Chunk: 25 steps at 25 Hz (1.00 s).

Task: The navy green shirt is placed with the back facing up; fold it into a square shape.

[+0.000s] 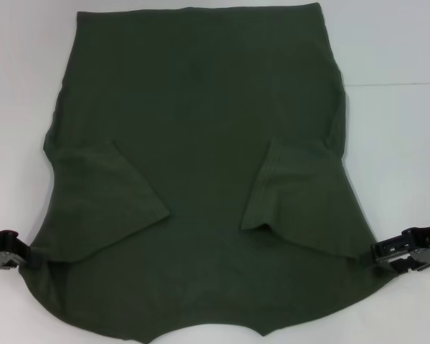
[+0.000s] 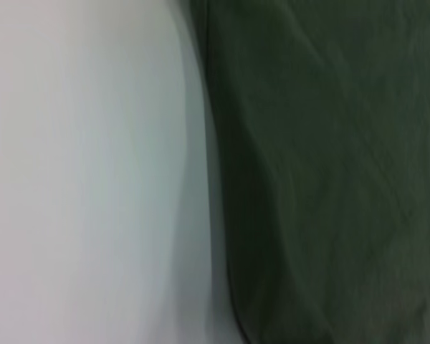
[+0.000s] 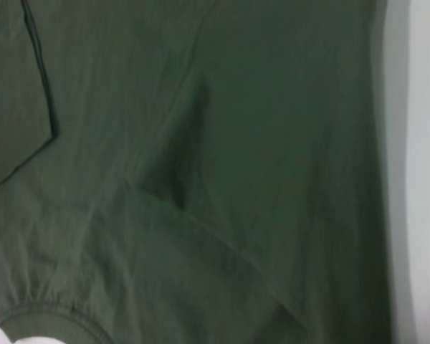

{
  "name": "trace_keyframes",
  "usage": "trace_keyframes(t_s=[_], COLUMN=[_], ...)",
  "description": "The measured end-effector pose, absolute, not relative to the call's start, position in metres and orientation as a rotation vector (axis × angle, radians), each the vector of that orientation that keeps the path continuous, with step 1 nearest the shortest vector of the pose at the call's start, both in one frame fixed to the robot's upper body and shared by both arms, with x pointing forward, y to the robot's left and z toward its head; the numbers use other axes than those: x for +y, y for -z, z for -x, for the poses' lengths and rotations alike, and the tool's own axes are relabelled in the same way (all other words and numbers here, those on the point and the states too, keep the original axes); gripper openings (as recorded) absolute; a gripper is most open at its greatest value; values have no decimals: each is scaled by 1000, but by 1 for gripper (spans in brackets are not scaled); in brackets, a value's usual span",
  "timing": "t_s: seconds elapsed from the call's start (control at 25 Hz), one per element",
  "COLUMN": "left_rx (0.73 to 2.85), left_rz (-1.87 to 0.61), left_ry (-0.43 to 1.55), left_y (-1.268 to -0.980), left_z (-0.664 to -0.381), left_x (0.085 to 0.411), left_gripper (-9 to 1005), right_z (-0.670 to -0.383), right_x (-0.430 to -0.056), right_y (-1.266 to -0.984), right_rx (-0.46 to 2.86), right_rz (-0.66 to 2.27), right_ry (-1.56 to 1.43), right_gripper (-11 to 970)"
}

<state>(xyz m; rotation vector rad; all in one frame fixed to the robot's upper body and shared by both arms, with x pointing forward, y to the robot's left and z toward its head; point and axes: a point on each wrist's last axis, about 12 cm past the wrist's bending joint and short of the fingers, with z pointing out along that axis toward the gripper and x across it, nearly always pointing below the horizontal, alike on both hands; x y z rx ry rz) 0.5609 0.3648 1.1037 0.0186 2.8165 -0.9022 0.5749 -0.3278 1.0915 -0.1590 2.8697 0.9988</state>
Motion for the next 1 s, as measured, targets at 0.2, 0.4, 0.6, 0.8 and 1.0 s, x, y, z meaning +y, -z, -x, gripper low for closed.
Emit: trace_keyframes(t_s=[0.2, 0.4, 0.6, 0.8, 1.0], left_rx=[2815, 2814, 2811, 2809, 2809], left_rz=[-22, -25, -27, -31, -33], left_ry=[901, 899, 898, 897, 898], left_y=[-1105, -1106, -1107, -1108, -1109], left_z=[-562, -563, -564, -565, -566], left_x=[364, 365, 364, 364, 364], left_gripper=[16, 16, 15, 15, 16], right_z=[-575, -575, -576, -577, -578], right_x=[-327, -321, -317, -315, -316], right_y=[-1089, -1086, -1088, -1089, -1090], right_rx=[2861, 2852, 2833, 2825, 2828], right_rz=[155, 162, 164, 163, 157], right_ry=[-996, -1015, -1048, -1058, -1049], right_gripper=[907, 907, 907, 906, 906])
